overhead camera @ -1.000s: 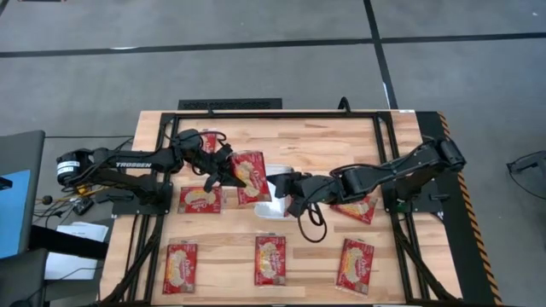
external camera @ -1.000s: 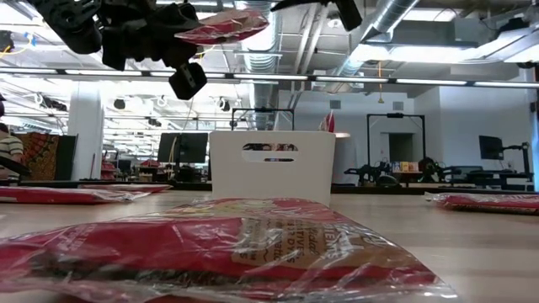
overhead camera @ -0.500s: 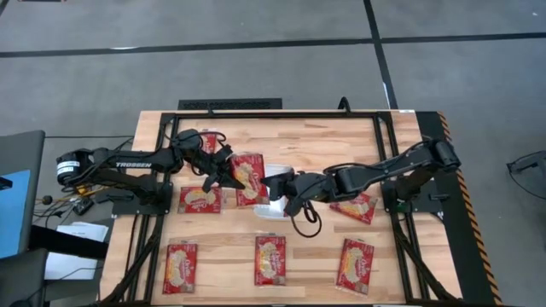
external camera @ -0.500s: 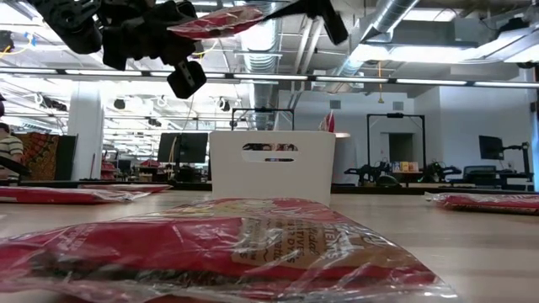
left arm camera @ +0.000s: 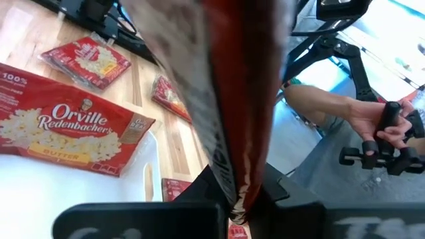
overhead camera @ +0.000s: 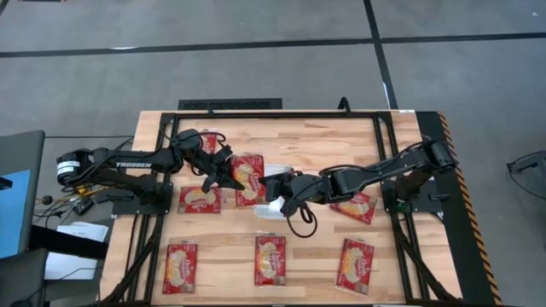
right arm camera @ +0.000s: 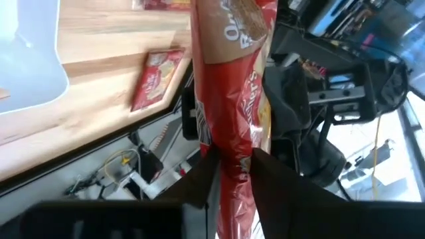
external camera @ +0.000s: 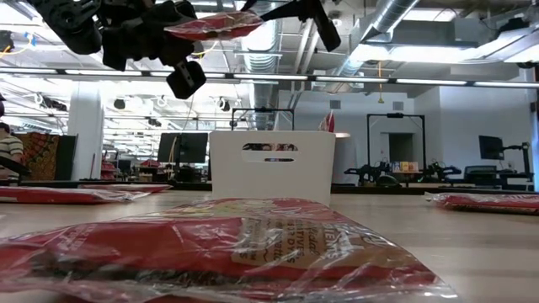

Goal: Sort popcorn bags into baskets
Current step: Put the red popcorn bag into the white bin

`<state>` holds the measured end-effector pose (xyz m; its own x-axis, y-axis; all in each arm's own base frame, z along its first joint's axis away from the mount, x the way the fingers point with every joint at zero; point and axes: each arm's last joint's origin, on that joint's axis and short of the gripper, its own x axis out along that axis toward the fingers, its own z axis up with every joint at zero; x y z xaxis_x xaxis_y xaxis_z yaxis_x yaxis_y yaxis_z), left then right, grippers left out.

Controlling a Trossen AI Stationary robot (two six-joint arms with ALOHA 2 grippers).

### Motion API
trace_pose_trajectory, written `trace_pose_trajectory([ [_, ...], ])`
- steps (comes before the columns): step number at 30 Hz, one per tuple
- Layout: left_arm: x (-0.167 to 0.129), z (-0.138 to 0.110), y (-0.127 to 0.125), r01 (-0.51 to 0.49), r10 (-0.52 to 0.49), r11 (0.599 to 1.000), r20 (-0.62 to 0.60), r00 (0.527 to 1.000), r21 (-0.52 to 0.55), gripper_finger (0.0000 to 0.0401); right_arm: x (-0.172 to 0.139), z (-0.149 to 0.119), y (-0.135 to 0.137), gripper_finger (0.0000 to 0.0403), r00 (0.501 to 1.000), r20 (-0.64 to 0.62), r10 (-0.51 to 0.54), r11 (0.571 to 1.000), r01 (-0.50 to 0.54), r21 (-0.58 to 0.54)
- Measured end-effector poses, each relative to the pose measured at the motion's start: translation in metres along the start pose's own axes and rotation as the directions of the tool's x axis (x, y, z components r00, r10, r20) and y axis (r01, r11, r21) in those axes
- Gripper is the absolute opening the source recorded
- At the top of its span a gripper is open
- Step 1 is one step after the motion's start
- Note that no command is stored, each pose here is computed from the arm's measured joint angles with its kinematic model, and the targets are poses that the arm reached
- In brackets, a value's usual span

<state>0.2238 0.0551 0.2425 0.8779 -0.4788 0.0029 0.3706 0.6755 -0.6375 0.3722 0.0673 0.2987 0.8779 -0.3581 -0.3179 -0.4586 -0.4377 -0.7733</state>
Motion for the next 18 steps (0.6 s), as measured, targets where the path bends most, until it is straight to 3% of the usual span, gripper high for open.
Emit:
trace_pose_trajectory([
  [6,0.000,0.001,-0.001,0.006,-0.006,0.999,0.006,1.000,0.032,0.0006,-0.007,-0.007,-0.002,0.0121,0.998,-0.053,0.020,0.996,-0.015,0.086],
  [15,0.000,0.001,-0.002,0.040,-0.039,0.997,-0.017,0.999,0.067,0.0006,-0.018,-0.010,-0.006,0.0241,0.999,-0.041,0.011,0.998,-0.009,0.063],
  [18,0.000,0.002,-0.003,0.040,-0.040,0.997,-0.005,0.999,0.062,0.0006,-0.015,-0.007,-0.004,0.0262,0.999,-0.032,0.022,0.999,-0.021,0.026],
])
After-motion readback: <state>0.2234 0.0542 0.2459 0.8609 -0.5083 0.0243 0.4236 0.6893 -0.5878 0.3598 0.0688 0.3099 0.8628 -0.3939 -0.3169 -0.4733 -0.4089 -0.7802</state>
